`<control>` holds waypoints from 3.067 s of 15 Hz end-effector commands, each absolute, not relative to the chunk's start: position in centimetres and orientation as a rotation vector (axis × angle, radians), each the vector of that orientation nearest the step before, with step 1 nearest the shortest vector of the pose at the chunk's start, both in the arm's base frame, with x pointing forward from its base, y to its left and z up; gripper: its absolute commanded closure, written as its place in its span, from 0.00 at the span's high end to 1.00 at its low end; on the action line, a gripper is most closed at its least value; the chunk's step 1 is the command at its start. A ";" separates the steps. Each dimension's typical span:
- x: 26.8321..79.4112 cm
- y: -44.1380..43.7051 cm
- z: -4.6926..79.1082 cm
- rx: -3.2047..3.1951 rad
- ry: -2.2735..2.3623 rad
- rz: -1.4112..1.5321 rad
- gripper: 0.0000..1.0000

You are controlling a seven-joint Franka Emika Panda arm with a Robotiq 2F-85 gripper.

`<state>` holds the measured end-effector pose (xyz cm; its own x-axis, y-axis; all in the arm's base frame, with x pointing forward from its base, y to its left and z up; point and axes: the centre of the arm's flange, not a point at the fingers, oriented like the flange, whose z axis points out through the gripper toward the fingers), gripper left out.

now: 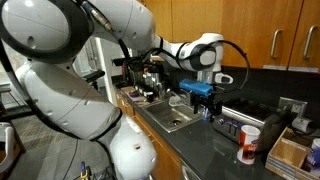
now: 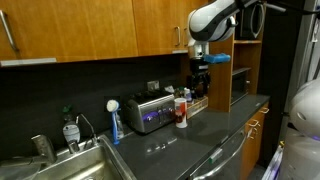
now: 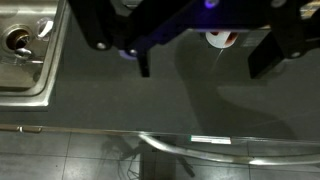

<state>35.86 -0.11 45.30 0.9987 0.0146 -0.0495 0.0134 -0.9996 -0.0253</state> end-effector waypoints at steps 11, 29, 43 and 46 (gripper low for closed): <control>35.9 -0.1 45.3 -3.116 -0.022 0.077 1.00; 35.9 10.7 47.1 -2.812 -0.009 0.039 1.00; 36.0 10.6 47.0 -2.811 -0.001 0.037 1.00; 36.1 11.0 46.7 -2.821 0.013 0.013 1.00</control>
<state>35.99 10.58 47.01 0.9997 0.0053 -0.0247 -0.0030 -0.9459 -0.3246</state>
